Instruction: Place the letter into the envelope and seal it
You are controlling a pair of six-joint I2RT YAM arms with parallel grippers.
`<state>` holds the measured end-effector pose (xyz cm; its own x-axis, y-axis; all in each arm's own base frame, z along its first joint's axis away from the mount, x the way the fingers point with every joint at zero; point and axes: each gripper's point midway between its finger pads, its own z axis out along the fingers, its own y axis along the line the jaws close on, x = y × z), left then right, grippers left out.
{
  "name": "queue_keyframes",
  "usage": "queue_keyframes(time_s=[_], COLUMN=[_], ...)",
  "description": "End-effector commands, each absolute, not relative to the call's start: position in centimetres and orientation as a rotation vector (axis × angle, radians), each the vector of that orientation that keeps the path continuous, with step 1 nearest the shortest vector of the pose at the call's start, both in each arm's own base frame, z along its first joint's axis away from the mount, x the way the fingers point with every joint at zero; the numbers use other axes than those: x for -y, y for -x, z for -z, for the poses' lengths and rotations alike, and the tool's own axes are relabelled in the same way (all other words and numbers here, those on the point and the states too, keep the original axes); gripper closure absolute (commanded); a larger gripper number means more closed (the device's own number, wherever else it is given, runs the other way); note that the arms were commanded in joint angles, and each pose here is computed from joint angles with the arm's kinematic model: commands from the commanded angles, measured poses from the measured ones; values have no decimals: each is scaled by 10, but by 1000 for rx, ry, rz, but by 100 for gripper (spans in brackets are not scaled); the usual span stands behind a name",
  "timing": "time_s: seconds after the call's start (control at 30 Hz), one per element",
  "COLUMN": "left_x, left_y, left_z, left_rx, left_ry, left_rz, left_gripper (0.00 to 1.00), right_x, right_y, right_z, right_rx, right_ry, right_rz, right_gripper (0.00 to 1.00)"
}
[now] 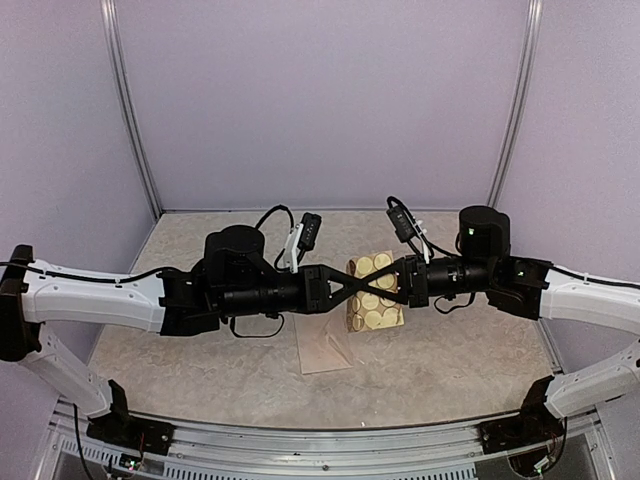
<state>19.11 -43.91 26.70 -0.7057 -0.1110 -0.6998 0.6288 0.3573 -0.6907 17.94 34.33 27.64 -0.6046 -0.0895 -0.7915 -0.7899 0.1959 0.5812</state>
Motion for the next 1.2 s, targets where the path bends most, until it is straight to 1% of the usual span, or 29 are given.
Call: queue_keyframes(time_s=[0.0,0.07,0.13,0.33,0.43,0.67,0.93,1.07,1.17], left_x=[441,441,441,440,440,440,438,438,438], left_y=[-195,-195,-195,-196,-195,-195,-196,-197,-198], left_z=[-274,-274,-273,-272,-272,-270,-271,-272,-272], left_rx=[-1935,-1936,-1938,-1942,-1943,-1946,-1943,-1940,-1941], left_ry=[-442,-442,-439,-432,-434,-432,-422,-420,-417], left_rz=[1403,1403,1405,1403,1405,1403,1399,1400,1399], left_gripper=[72,73,78,80,83,86,92,99,100], right_x=[-344,-344,-344,-342,-341,-342,-342,-342,-342], right_y=[-169,-168,-168,-166,-165,-165,-163,-162,-162], right_z=[-303,-304,-305,-309,-310,-312,-313,-312,-312], right_rx=[-1744,-1738,-1734,-1713,-1711,-1705,-1698,-1697,-1697], right_ry=[863,864,866,864,864,867,874,879,880], right_rz=[-1489,-1492,-1494,-1500,-1502,-1509,-1517,-1523,-1525], right_gripper=[100,100,100,100,100,100,100,100,100])
